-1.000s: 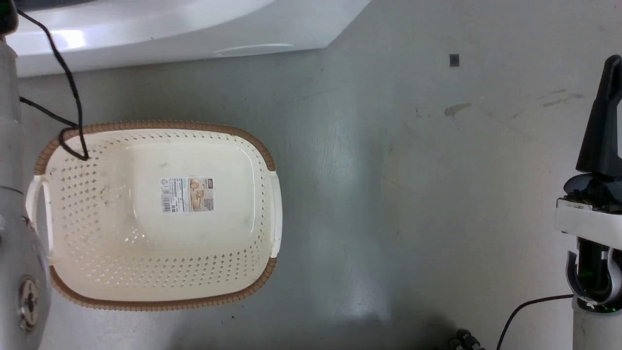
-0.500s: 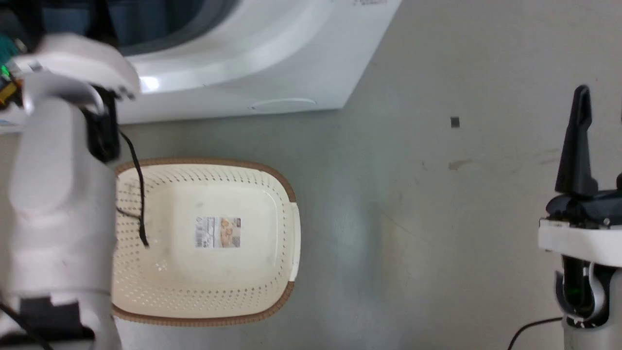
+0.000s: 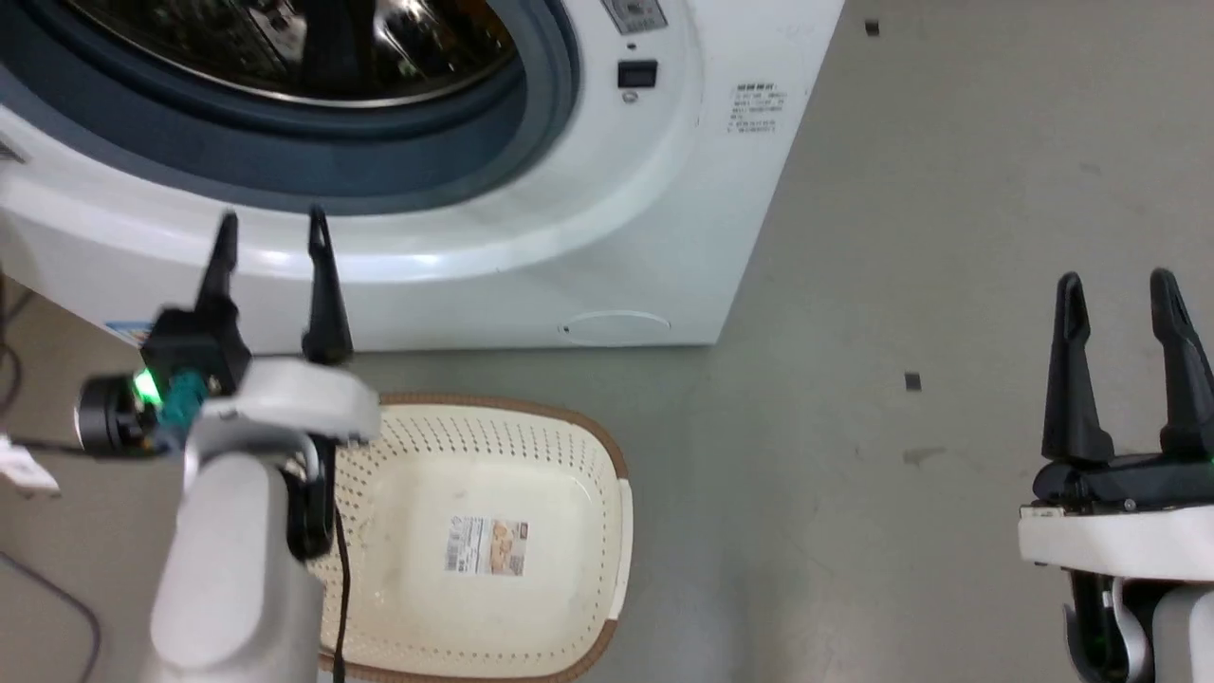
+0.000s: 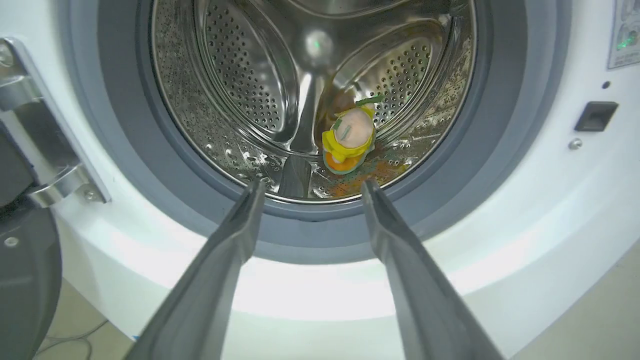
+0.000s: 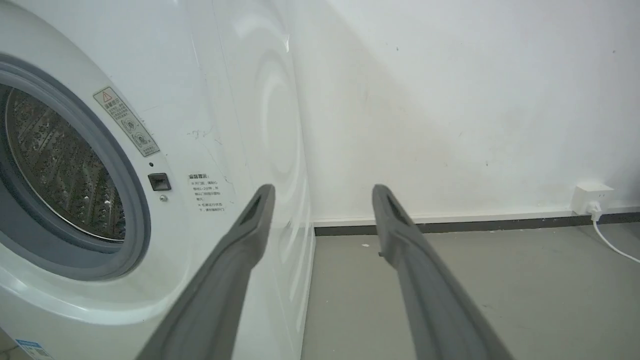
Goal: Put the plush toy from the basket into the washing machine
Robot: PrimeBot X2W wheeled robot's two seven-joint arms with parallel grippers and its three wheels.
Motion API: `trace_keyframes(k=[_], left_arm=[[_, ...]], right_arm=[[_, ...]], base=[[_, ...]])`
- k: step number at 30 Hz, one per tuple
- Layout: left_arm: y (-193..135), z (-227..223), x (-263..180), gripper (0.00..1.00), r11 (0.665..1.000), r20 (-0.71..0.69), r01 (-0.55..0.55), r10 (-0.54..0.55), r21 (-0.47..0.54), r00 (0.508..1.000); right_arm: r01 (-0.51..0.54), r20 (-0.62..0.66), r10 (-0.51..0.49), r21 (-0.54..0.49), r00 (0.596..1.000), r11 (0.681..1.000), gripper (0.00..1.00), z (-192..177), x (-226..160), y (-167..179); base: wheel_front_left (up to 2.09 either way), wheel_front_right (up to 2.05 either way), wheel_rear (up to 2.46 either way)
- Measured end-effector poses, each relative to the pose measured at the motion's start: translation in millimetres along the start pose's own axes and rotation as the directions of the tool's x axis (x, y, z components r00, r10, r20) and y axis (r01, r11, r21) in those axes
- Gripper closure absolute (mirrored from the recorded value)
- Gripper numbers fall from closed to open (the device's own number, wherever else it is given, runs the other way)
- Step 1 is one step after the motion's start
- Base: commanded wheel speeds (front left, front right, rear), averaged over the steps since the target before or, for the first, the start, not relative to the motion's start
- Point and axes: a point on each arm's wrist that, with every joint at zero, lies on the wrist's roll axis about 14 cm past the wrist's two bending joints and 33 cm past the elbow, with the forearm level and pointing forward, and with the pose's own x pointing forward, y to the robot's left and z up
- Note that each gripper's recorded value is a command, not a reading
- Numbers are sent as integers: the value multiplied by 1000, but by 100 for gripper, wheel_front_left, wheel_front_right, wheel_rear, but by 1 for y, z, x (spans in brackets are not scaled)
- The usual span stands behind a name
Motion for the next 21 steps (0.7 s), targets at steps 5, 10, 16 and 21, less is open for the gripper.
trace_keyframes(k=[5,10,16,21], left_arm=[[-2,8,-40,0,1000,4,10,-10,13,1000],[6,7,-81,0,1000,-17,-11,11,20,1000],[10,11,-117,0,1000,-18,-23,23,16,1000],[10,14,-139,0,1000,-14,-25,25,9,1000]], right_arm=[[-3,10,3,4,1000,1000,0,13,-15,3],[-10,15,10,-2,1000,1000,0,23,-33,6],[-10,19,10,-9,1000,1000,0,32,-53,6],[-18,-1,18,-14,1000,1000,0,31,-73,9]], base=[[0,0,0],[0,0,0],[0,0,0],[0,0,0]])
